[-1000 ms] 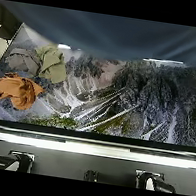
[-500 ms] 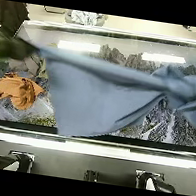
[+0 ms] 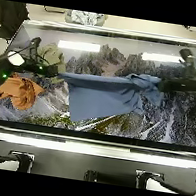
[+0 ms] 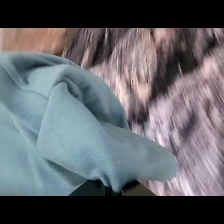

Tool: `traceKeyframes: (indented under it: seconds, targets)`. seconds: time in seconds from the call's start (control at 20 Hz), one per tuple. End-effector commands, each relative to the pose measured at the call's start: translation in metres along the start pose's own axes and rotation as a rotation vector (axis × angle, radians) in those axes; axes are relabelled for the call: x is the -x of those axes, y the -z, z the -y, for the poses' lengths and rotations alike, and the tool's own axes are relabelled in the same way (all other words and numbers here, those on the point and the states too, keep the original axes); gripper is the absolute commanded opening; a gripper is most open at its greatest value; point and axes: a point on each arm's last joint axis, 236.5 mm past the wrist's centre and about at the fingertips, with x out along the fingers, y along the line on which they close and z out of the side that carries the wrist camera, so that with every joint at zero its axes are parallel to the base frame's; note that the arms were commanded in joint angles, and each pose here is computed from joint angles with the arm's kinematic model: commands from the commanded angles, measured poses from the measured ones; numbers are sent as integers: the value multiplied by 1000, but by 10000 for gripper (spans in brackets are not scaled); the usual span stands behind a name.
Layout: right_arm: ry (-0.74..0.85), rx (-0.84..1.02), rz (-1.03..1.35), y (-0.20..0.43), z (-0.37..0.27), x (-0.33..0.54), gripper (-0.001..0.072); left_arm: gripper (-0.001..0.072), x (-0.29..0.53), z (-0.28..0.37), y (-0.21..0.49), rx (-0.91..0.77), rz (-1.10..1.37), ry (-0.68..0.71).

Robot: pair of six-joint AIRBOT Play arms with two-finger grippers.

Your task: Fold the shirts.

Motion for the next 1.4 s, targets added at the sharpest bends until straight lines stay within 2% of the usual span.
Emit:
traceKeyframes:
  seconds: [0.0, 0.1, 0.15, 0.2, 0.25, 0.3, 0.35, 0.5, 0.65, 0.8, 1.0, 1.05, 1.1, 1.15, 1.2, 1.25, 1.3, 1.35]
  targets:
    - [-100, -233, 100, -7, 16, -102, 48, 26, -43, -19, -2, 65, -51, 9]
    - [-177, -289, 68, 3, 0, -122, 65, 28, -49, -17, 5, 95, -83, 35]
    - [-189, -277, 66, 2, -4, -122, 173, 32, -49, -16, 11, 94, -108, 38]
    - [-204, -241, 64, 0, -8, -115, 385, 115, -46, -15, 17, 93, -139, 42]
    - [-224, -173, 67, -6, -10, -100, 619, 350, -40, -16, 24, 97, -184, 49]
    - [-229, -119, 67, -9, -7, -83, 678, 615, -31, -18, 35, 104, -246, 58]
    - [-201, -80, 48, -7, 4, -63, 678, 681, -23, -21, 49, 116, -316, 66]
    - [-59, -63, -133, 41, 51, -22, 676, 680, -7, -23, 111, 137, -542, 97]
    - [-60, -79, -408, 114, 58, -8, 673, 680, -18, 5, 181, 199, -642, 196]
    - [-106, -114, -452, 136, 47, -15, 673, 677, -34, 50, 230, 292, -661, 337]
    - [-97, -132, -446, 141, 48, -23, 673, 663, -55, 73, 250, 302, -633, 339]
    - [-99, -137, -445, 142, 48, -24, 674, 595, -61, 77, 247, 313, -608, 327]
    - [-104, -145, -447, 146, 47, -27, 677, 562, -66, 77, 243, 330, -585, 309]
    - [-113, -159, -442, 149, 45, -32, 679, 467, -70, 76, 240, 338, -565, 296]
    - [-127, -181, -427, 151, 41, -38, 679, 318, -72, 75, 238, 339, -552, 291]
    - [-143, -205, -407, 152, 36, -44, 680, 116, -72, 74, 237, 339, -546, 289]
    - [-159, -228, -381, 152, 32, -51, 680, 28, -72, 73, 236, 334, -542, 289]
    - [-166, -254, -357, 152, 30, -58, 679, 29, -72, 74, 236, 321, -541, 294]
